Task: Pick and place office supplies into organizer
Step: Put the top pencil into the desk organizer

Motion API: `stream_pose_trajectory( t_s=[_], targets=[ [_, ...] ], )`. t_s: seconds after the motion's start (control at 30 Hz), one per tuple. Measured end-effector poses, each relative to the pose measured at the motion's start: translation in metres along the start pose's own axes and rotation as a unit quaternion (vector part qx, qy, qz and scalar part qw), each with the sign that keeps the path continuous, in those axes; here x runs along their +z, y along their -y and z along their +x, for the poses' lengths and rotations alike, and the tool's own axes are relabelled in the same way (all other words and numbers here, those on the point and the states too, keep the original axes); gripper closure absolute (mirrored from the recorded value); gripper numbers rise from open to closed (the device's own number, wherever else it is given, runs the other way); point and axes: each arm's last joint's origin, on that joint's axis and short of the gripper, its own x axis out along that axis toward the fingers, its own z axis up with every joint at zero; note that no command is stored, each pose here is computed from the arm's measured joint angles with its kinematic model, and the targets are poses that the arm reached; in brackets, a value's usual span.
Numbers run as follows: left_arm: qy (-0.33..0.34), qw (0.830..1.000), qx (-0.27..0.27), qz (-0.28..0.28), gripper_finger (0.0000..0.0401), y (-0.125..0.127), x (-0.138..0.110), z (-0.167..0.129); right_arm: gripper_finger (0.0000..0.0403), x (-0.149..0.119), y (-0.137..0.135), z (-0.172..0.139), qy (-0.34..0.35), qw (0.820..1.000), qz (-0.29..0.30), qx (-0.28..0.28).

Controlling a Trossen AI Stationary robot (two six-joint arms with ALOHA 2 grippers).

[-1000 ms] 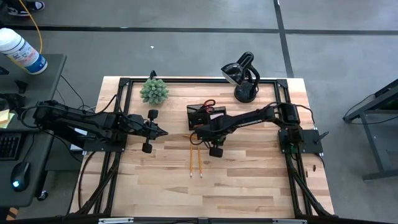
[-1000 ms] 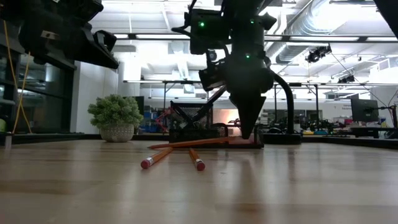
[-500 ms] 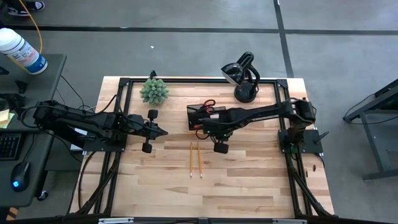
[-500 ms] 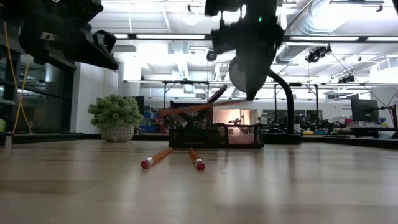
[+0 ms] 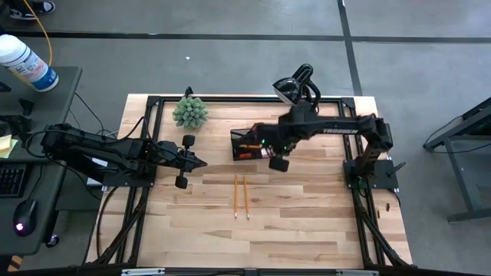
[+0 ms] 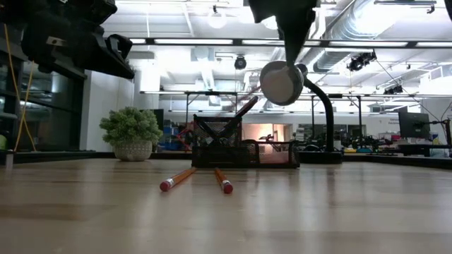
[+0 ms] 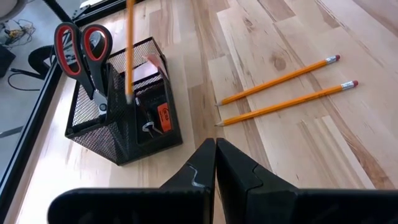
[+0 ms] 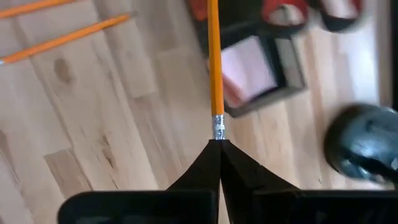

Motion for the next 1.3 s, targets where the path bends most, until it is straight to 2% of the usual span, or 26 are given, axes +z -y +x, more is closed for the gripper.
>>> stream_pose_trajectory(
  t_s=[0.2,0.43,0.63,1.0,1.3],
  targets=[
    [0.0,1.0,0.0,0.0,0.0398,0.0,0.0,0.0,0.04,0.001,0.032,-0.016,-0.018,0.998,0.054,0.005],
    [0.0,1.0,0.0,0.0,0.0398,0.0,0.0,0.0,0.0401,0.005,0.047,-0.032,0.014,0.998,0.053,0.009],
    [0.0,1.0,0.0,0.0,0.0398,0.0,0.0,0.0,0.0402,0.005,0.045,-0.036,0.018,0.999,0.02,0.023],
    [0.0,1.0,0.0,0.0,0.0398,0.0,0.0,0.0,0.0402,0.006,0.041,-0.036,0.02,0.999,-0.004,0.035],
    [0.0,1.0,0.0,0.0,0.0398,0.0,0.0,0.0,0.0402,0.009,0.043,-0.036,0.033,0.998,0.037,0.048]
  ],
)
